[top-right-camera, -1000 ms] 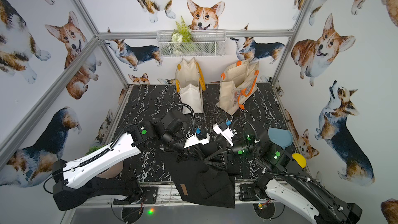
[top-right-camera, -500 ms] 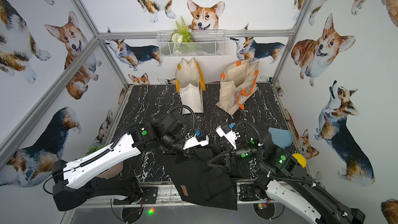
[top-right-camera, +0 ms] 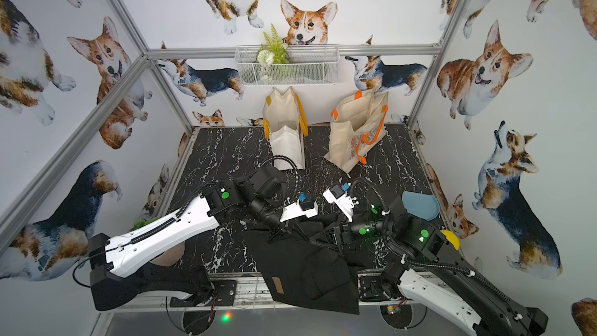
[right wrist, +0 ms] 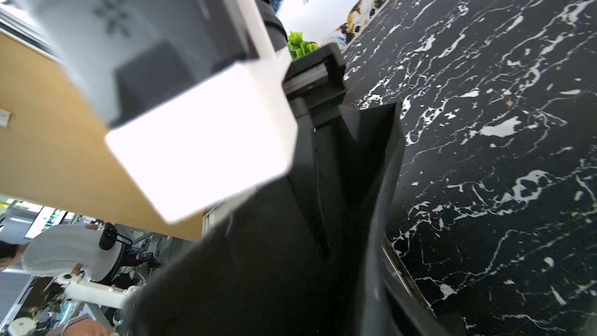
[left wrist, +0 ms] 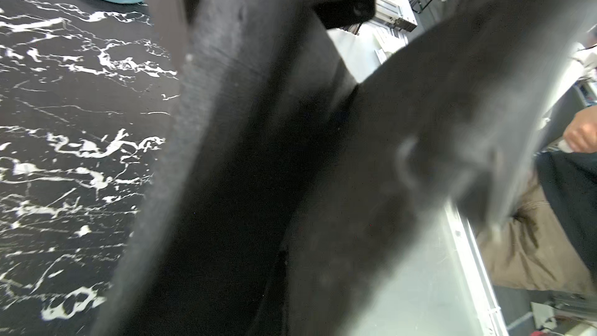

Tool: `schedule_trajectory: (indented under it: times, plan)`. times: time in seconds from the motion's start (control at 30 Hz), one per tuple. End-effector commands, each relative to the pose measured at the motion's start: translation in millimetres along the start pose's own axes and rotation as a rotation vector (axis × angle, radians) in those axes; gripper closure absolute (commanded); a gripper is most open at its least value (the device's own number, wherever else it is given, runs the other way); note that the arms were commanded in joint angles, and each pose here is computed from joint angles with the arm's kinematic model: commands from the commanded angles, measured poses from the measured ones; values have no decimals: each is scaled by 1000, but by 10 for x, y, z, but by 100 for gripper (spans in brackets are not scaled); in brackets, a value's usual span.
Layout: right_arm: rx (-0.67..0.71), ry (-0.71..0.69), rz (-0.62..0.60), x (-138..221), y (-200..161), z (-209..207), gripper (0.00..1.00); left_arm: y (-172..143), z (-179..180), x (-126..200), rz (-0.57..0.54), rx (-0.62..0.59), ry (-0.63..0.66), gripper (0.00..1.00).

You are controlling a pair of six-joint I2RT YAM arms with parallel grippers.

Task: Put away the canvas bag
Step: Press the canvas bag.

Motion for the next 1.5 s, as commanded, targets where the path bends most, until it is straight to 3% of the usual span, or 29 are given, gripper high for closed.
schedule_trajectory:
  times: [0.0, 0.13, 0.2, 0.27, 0.33, 0.37, 0.5, 0.7, 0.93, 1.23, 1.47]
  plan:
    - [23, -47, -26, -13, 58, -4, 26, 124, -20, 1, -42, -16, -46, 93]
    - [-2, -62, -5, -86, 82, -33, 36, 165, -5, -10, -50, -20, -48, 89]
    - [-5, -71, 5, -120, 78, -44, 46, 185, 0, -12, -62, -19, -52, 86]
    - [-7, -86, 8, -145, 72, -60, 60, 208, -11, -9, -77, -19, -58, 86]
    - [-14, -102, 6, -152, 79, -78, 89, 251, -44, 34, -100, -27, -62, 84]
    - [-16, -115, 6, -147, 82, -84, 98, 268, -70, 61, -110, -35, -60, 81]
    - [13, -179, 30, -49, 85, -47, 100, 331, -232, 285, -155, -71, -47, 68]
    - [87, -227, 103, 197, 42, 139, 100, 385, -445, 587, -241, -62, -99, 64]
    - [112, -77, 163, 287, -15, 391, 100, 462, -543, 694, -318, -55, -136, 53]
    - [101, 69, 245, 163, 172, 601, 100, 711, -557, 688, -377, 13, -299, 52]
    - [98, 179, 329, 17, 343, 734, 100, 625, -550, 688, -358, 23, -247, 51]
Point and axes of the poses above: each gripper's point midway between its finger pads, its own x axis back along the fingers, its own z axis along the line the jaws close on, y = z × x, the point moved 7 cm from there along x, back along the fingers, and after that the axes turned 4 degrees about -x, right-handed, at the moved point
